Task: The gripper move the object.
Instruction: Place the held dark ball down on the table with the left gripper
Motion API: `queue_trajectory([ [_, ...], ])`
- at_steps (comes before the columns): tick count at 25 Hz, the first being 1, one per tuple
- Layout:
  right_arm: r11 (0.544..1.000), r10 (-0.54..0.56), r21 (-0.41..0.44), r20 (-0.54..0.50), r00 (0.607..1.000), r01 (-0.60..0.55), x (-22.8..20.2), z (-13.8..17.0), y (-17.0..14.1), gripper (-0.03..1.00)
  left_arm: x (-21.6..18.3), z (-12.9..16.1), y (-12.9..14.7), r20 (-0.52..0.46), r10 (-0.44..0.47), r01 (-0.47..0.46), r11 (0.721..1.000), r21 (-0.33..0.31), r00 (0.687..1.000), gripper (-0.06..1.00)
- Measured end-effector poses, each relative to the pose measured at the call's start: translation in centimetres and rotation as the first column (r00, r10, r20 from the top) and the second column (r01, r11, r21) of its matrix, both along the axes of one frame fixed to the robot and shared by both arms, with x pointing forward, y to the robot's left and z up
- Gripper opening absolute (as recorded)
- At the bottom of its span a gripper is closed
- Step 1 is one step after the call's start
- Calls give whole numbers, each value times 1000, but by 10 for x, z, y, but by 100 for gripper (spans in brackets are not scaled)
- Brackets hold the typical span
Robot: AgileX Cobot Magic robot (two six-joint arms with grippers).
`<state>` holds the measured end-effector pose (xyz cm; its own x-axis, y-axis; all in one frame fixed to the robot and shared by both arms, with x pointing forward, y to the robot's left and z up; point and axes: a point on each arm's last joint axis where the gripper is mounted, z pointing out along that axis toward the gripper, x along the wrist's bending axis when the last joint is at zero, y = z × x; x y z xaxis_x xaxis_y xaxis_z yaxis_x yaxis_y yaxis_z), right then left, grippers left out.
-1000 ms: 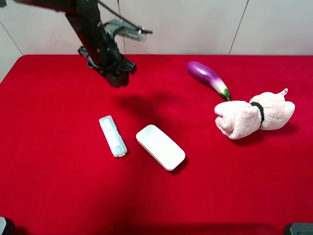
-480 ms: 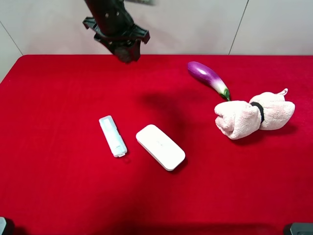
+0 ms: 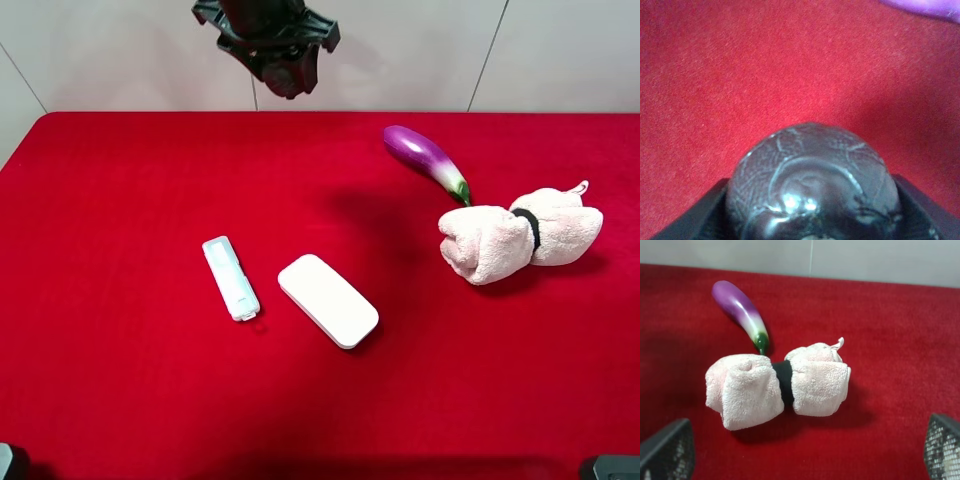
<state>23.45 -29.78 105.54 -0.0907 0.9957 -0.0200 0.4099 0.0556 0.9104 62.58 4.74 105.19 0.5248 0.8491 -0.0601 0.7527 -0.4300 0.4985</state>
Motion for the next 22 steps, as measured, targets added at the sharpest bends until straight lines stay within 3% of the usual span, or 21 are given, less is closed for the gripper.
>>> queue_trajectory([
  [10, 1000, 0, 0, 0, 1000, 0, 0, 0, 0, 69, 3, 0, -56, -4, -96, 96, 995, 31, 995, 60],
  [22, 1000, 0, 0, 0, 1000, 0, 0, 0, 0, 69, -38, 4, -110, 4, -224, 224, 974, 30, 974, 60],
])
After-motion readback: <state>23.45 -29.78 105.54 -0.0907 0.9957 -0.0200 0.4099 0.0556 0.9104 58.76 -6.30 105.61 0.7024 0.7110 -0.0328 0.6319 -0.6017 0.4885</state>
